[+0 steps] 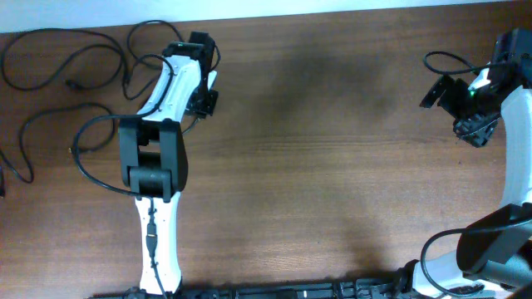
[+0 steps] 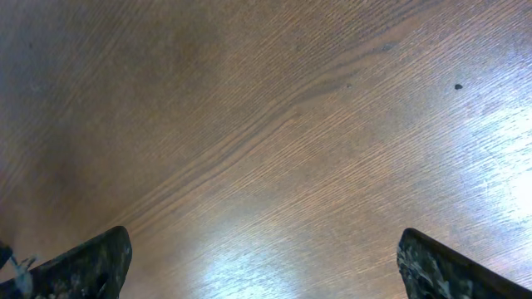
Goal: Untangle cables
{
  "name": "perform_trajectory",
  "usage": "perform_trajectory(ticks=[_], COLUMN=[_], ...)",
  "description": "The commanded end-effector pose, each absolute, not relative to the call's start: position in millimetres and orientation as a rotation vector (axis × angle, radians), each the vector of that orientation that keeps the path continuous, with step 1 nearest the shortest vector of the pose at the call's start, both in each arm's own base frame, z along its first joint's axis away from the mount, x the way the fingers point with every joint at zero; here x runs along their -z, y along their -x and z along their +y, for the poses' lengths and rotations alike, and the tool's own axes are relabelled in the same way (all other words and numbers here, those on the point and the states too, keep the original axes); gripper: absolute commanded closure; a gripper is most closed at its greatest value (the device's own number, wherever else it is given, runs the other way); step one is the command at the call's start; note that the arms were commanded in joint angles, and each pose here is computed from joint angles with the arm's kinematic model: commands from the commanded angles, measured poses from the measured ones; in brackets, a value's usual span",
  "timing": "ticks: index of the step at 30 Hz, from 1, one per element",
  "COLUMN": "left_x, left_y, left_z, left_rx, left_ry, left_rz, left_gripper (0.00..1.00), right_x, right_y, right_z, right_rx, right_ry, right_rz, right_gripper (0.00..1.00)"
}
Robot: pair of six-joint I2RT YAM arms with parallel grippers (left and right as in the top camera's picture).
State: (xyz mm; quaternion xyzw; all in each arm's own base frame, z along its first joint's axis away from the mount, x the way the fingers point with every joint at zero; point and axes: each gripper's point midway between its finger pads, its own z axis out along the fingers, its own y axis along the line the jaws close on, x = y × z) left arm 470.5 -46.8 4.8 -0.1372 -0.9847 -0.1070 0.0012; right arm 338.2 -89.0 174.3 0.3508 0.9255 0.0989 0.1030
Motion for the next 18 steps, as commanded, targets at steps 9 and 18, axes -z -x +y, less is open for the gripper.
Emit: perform_trajectory(ticks=[9, 18], left_x=[-67, -263], left_y=[-484, -462], left_z=[-27, -69], left_rx=[0.351, -0.158], left_ry=[0.177, 0.196], left_rz=[-3.231, -3.661], left_gripper=[0.44, 0.06], right_x=[-176, -176], right_y=[-340, -340], right_z=[-93, -93], right_rx=[-0.268, -0.268], right_ry=[-1.045, -1.045], right_rz=[2.721, 2.721], right_gripper=[0.01, 0.01])
